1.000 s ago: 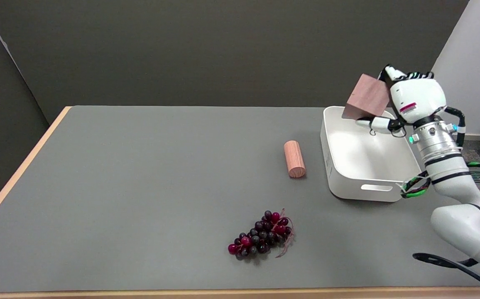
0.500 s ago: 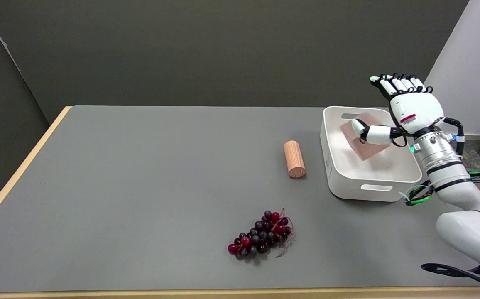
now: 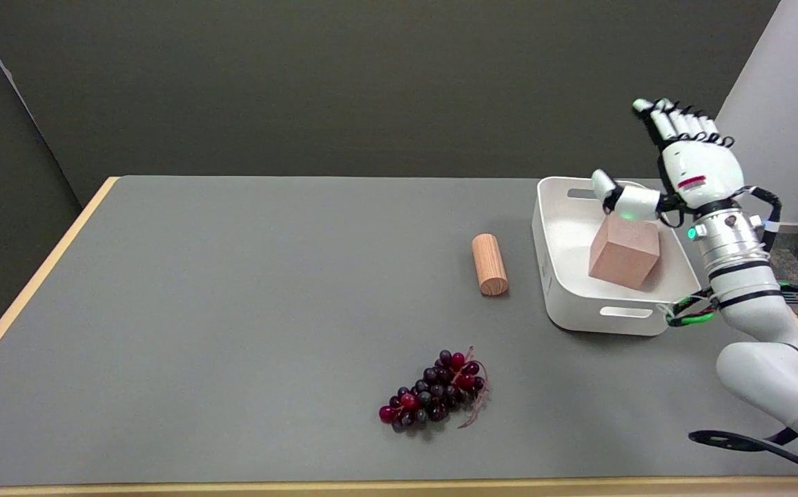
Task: Place wooden cube into white box.
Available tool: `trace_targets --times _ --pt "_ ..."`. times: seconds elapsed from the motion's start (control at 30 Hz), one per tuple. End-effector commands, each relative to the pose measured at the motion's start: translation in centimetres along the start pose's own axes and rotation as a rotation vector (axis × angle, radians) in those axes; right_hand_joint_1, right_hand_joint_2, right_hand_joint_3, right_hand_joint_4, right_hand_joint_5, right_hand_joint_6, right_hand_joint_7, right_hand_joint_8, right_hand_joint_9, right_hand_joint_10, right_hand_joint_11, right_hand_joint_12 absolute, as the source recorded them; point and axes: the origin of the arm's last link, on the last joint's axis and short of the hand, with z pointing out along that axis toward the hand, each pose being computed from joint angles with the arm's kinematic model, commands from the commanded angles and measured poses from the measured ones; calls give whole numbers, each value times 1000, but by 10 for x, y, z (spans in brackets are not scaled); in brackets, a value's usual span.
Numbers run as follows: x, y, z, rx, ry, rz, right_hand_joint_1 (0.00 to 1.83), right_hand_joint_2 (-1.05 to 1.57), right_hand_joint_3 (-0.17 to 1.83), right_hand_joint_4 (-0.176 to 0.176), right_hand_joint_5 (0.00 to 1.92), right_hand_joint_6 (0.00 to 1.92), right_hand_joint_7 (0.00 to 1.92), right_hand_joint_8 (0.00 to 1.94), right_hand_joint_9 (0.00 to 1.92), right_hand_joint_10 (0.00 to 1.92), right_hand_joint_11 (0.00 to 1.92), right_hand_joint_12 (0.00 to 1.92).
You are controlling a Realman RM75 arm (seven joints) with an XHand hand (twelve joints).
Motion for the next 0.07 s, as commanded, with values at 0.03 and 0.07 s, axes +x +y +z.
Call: trace_targets --times 0.03,0.07 --pt "29 49 13 -293 225 380 395 581 939 51 31 243 24 137 4 393 -1 1016" --pt "29 50 13 -296 224 385 404 583 940 51 29 244 21 140 2 387 -1 1011"
